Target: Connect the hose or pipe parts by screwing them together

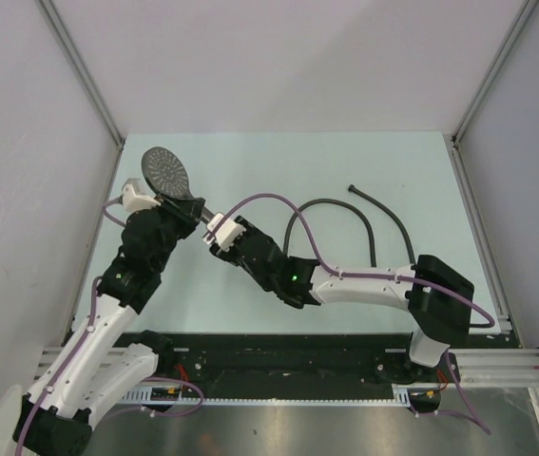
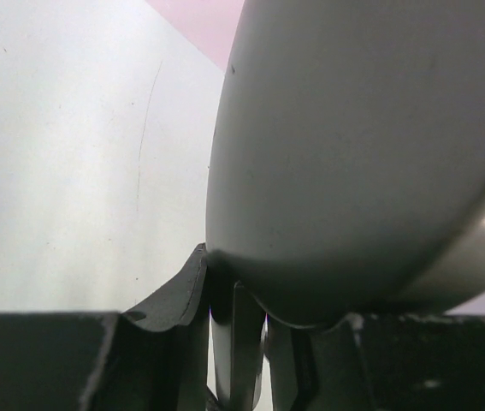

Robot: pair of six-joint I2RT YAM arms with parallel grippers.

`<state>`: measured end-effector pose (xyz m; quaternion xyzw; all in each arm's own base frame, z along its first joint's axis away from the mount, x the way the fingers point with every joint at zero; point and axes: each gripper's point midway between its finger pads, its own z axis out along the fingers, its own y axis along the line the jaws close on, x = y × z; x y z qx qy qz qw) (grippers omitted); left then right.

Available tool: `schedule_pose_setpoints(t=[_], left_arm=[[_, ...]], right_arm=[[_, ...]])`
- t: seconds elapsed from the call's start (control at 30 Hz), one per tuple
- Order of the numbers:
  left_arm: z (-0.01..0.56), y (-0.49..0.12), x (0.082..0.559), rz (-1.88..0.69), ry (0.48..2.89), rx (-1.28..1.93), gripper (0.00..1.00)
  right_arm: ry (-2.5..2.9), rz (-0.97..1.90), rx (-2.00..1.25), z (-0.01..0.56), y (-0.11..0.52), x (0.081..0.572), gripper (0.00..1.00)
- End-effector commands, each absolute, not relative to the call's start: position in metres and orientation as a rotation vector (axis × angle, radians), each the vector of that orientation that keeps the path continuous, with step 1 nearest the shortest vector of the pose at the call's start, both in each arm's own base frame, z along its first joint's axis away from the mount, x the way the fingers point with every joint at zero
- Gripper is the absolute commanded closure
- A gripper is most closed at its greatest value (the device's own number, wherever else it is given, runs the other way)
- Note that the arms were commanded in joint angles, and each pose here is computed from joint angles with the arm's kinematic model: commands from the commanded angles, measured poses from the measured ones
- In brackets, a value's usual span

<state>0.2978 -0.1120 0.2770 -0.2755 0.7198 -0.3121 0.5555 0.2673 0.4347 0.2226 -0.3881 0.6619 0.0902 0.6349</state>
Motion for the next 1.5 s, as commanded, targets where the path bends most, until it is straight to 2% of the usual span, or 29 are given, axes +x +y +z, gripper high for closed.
schedule_pose_setpoints(t=[0.0, 0.07, 0.1, 0.17, 0.2, 0.23, 0.4, 0.47, 0.5, 0.6, 0.67, 0.9, 1.13, 1.37, 1.43, 1.47], left_arm=[[0.322, -0.11, 0.295, -0.829, 1.568, -0.689, 1.0], [0.32, -0.111, 0.295, -0.841, 1.573, -0.701, 1.0], [0.316, -0.113, 0.295, -0.844, 1.584, -0.699, 1.0], [0.313, -0.114, 0.295, -0.845, 1.594, -0.697, 1.0], [0.311, -0.116, 0.295, -0.851, 1.603, -0.691, 0.99], [0.307, -0.117, 0.295, -0.851, 1.615, -0.685, 1.0], [0.294, -0.136, 0.289, -0.856, 1.655, -0.442, 1.0], [0.326, -0.153, 0.272, -1.013, 1.486, -0.279, 1.0], [0.307, -0.157, 0.267, -1.045, 1.486, -0.257, 1.0], [0.309, -0.164, 0.254, -1.118, 1.396, -0.175, 1.0], [0.318, -0.172, 0.243, -1.152, 1.325, -0.064, 1.0], [0.312, -0.184, 0.217, -1.241, 1.165, 0.109, 1.0], [0.318, -0.205, 0.208, -1.345, 1.137, 0.26, 1.0], [0.325, -0.199, 0.216, -1.336, 1.116, 0.225, 1.0], [0.324, -0.193, 0.223, -1.332, 1.124, 0.155, 1.0], [0.321, -0.187, 0.231, -1.331, 1.143, 0.078, 1.0]], right_arm=[[1.444, 0.235, -0.768, 0.258, 0.446, 0.271, 0.53], [1.434, 0.236, -0.768, 0.259, 0.448, 0.27, 0.65], [1.43, 0.241, -0.766, 0.261, 0.449, 0.269, 0.78], [1.425, 0.255, -0.772, 0.264, 0.449, 0.268, 0.89], [1.426, 0.268, -0.783, 0.264, 0.45, 0.265, 0.99], [1.422, 0.297, -0.803, 0.264, 0.453, 0.263, 1.0], [1.498, 0.604, -0.87, 0.266, 0.448, 0.268, 1.0], [1.506, 0.667, -0.872, 0.272, 0.44, 0.273, 1.0], [1.508, 0.718, -0.904, 0.27, 0.435, 0.279, 1.0], [1.501, 0.928, -0.968, 0.274, 0.43, 0.271, 1.0], [1.521, 1.044, -0.96, 0.275, 0.411, 0.284, 1.0], [1.291, 1.556, -1.241, 0.286, 0.379, 0.231, 1.0], [1.247, 1.734, -1.389, 0.278, 0.366, 0.204, 1.0], [1.292, 1.761, -1.387, 0.273, 0.364, 0.202, 1.0], [1.334, 1.674, -1.333, 0.269, 0.368, 0.212, 0.88], [1.425, 1.647, -1.295, 0.26, 0.367, 0.215, 0.69]])
